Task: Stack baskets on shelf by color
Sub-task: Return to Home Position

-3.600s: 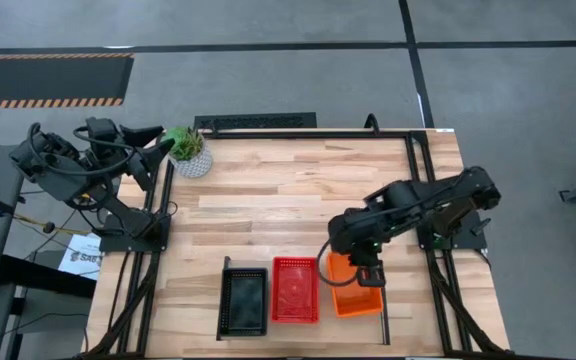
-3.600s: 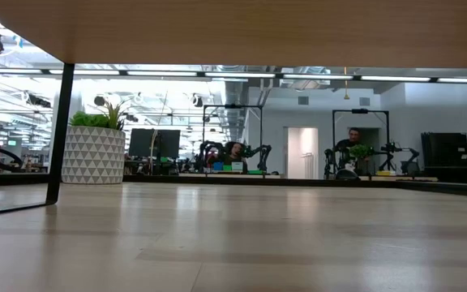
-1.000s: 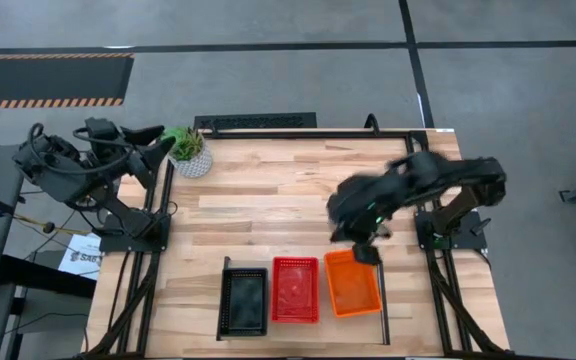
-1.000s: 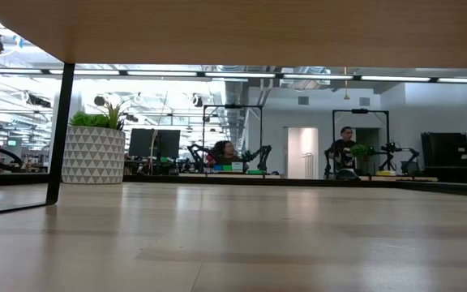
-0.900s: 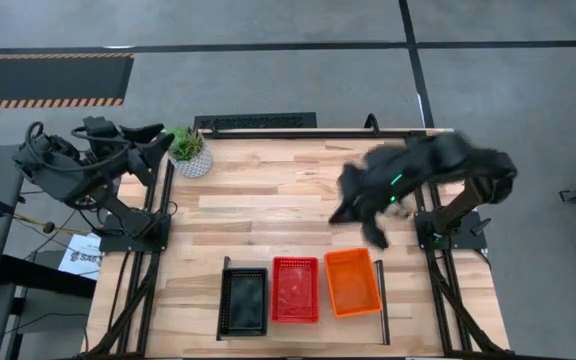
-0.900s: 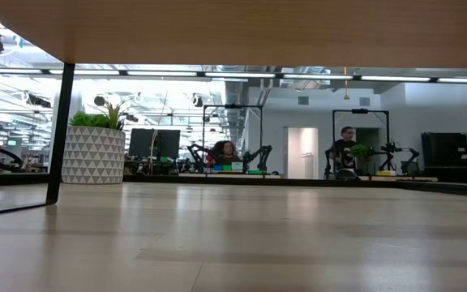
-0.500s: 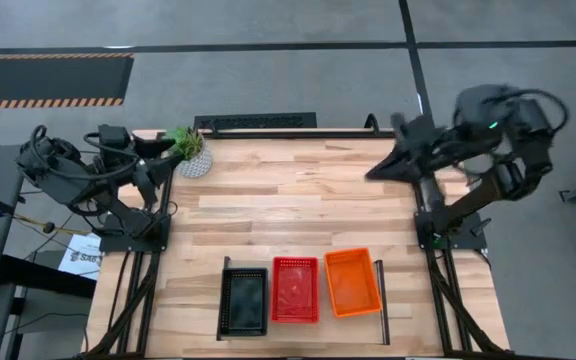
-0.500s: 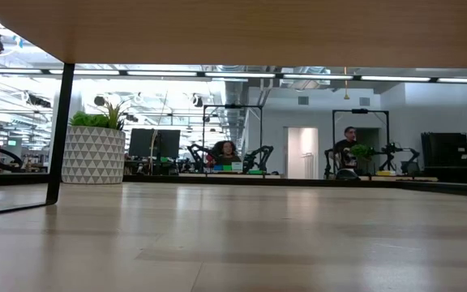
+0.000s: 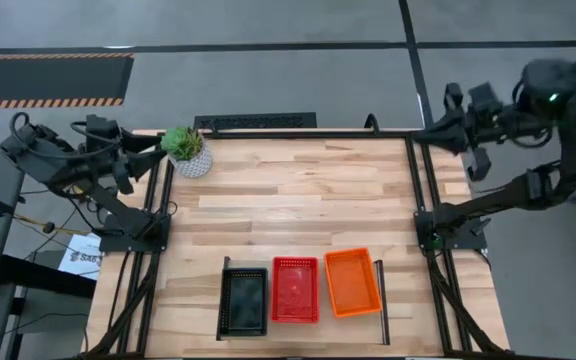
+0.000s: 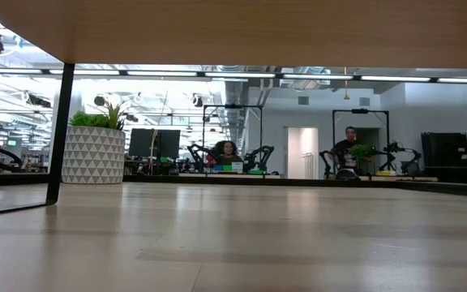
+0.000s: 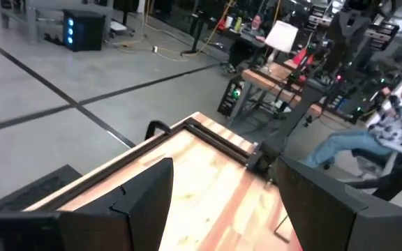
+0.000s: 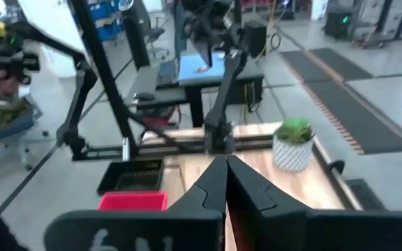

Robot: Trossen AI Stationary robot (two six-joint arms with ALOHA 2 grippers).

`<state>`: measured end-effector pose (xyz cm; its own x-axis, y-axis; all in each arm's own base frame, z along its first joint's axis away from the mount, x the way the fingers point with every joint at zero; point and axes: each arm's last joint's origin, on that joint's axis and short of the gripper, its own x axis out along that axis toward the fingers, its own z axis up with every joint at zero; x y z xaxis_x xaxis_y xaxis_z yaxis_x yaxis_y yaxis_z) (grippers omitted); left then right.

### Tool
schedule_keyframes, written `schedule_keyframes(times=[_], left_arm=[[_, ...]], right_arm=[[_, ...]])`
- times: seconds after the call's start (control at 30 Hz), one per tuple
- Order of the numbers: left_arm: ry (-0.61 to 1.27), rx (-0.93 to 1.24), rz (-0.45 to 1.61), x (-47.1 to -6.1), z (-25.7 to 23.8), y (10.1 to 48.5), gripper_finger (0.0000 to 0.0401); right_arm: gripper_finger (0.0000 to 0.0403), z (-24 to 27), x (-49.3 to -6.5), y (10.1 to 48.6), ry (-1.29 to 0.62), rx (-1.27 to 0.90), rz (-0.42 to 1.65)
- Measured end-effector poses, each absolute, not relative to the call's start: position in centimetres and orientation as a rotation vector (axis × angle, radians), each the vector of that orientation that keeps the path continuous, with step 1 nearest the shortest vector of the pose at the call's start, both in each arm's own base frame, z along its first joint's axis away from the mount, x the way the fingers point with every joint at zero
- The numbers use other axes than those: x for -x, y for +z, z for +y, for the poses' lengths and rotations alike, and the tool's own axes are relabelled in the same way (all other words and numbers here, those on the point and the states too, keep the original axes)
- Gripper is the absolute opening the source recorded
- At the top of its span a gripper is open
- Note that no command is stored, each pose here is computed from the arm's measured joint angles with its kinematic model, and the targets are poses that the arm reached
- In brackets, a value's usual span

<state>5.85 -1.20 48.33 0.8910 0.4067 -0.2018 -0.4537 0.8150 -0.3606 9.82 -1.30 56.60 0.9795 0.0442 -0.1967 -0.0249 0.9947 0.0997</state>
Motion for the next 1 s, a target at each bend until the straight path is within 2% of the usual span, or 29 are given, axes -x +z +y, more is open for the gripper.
schedule_keyframes(times=[0.13,0.37,0.63,0.87,1.0], left_arm=[[0.472,0.395,0.117,-5.2,-0.7,46.8,0.0242],[0.474,0.421,0.094,-4.3,-0.1,42.8,0.0242],[0.405,0.493,0.017,-2.8,1.0,39.0,0.0242],[0.331,0.502,-0.002,-2.1,1.4,35.6,0.0242],[0.334,0.504,-0.001,-2.1,1.4,33.0,0.0242]], right_arm=[[0.0032,-1.4,-9.2,53.7,0.002,-0.136,0.192],[0.0030,-1.0,-6.9,46.6,0.008,-0.221,-0.098],[0.0028,-0.5,-4.7,37.5,0.034,-0.321,-0.329],[0.0032,-0.4,-3.0,31.9,-0.020,-0.391,-0.410],[0.0032,-0.8,-4.4,29.5,-0.064,-0.426,-0.353]])
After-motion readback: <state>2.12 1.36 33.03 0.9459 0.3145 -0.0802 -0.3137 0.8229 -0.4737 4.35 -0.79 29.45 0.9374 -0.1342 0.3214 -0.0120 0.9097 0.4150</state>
